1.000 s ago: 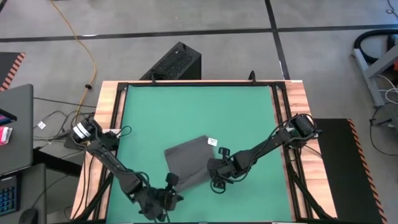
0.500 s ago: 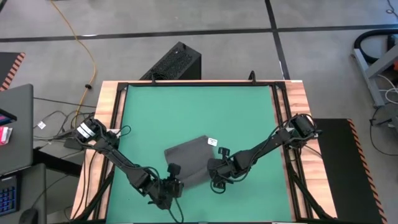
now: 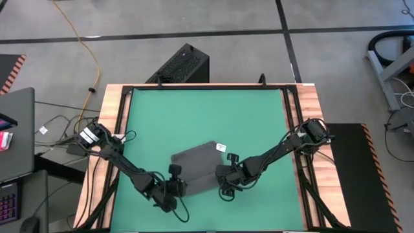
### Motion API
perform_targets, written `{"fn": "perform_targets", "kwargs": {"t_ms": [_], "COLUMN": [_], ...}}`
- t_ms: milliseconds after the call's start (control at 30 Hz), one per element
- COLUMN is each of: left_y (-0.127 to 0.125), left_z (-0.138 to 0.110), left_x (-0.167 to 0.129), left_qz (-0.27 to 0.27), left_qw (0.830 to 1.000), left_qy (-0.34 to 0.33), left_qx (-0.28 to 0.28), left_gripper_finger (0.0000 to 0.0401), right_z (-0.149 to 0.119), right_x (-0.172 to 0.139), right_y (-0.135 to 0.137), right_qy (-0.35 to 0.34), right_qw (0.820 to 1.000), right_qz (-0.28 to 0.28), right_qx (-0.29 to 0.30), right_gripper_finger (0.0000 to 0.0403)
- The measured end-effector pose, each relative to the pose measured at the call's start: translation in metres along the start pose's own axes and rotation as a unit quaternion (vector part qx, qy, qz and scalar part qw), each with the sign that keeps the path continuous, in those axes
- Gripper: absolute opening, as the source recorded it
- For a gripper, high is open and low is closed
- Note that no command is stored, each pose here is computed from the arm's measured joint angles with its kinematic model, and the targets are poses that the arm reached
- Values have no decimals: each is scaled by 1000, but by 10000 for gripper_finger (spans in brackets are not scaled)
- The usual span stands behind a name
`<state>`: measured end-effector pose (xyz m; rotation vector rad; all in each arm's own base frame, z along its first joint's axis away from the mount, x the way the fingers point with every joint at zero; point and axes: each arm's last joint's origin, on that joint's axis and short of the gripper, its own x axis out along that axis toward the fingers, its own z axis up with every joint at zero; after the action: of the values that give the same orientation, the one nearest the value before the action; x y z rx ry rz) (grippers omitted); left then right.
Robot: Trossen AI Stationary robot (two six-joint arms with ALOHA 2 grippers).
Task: Roll towel
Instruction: Roll the gray towel
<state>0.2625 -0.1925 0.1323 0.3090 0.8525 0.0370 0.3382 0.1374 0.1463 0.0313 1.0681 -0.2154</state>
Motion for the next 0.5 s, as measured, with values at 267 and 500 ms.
{"fn": "perform_targets", "kwargs": {"t_ms": [267,500], "left_y": [0,0], "left_z": [-14,-15], "left_x": [7,7], "left_qz": [-13,-14], "left_qw": [999,999], "left_qy": [-37,-34], "left_qx": [-34,-36], "left_gripper_finger": [0,0], "right_z": [-1,-5], "right_x": [0,-7], "right_y": [-1,1], "right_qy": [5,7], "right_qw": [1000,1000], "right_qz": [-3,-16], "right_qx": [4,-10], "right_gripper_finger": [69,113]}}
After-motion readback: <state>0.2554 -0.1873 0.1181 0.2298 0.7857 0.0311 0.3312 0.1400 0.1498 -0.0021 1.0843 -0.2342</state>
